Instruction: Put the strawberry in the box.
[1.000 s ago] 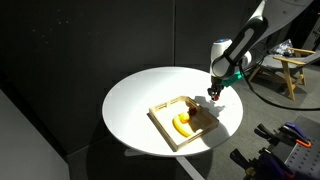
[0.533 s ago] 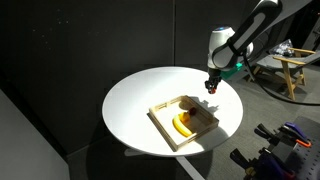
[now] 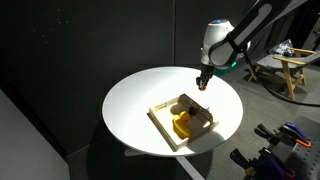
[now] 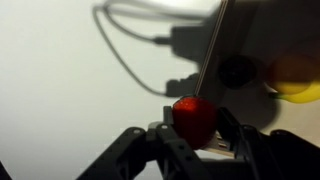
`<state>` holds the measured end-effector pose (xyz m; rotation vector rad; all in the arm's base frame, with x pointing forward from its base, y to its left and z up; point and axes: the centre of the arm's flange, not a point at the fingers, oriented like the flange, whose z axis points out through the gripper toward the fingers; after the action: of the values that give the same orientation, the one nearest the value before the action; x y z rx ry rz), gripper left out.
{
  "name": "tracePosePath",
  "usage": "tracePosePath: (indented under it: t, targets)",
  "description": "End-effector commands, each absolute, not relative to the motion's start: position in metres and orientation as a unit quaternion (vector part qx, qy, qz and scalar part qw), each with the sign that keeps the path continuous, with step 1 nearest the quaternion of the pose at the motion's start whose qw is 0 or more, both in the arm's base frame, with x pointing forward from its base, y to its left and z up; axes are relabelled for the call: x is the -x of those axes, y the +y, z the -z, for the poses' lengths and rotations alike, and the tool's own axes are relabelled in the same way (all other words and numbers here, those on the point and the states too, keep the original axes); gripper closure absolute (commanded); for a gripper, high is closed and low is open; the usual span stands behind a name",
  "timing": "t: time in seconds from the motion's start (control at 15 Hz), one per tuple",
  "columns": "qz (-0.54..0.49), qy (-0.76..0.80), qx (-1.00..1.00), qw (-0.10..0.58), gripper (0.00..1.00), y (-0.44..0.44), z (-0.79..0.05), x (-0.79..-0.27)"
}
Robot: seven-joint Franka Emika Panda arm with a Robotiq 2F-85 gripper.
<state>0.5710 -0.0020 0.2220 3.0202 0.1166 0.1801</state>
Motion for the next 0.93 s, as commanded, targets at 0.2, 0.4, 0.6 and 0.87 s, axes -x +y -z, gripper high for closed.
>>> tracePosePath:
  t: [0.2,0.4,0.6,0.87]
  targets:
    - [-0.078,0.047,-0.995,0.051,0.77,0.026,-0.219,-0.563]
    - [-0.062,0.048,-0.996,0.044,0.77,0.037,-0.214,-0.561]
    - [-0.044,0.048,-0.997,0.035,0.77,0.048,-0.208,-0.561]
    - [-0.015,0.040,-0.999,0.028,0.77,0.061,-0.201,-0.561]
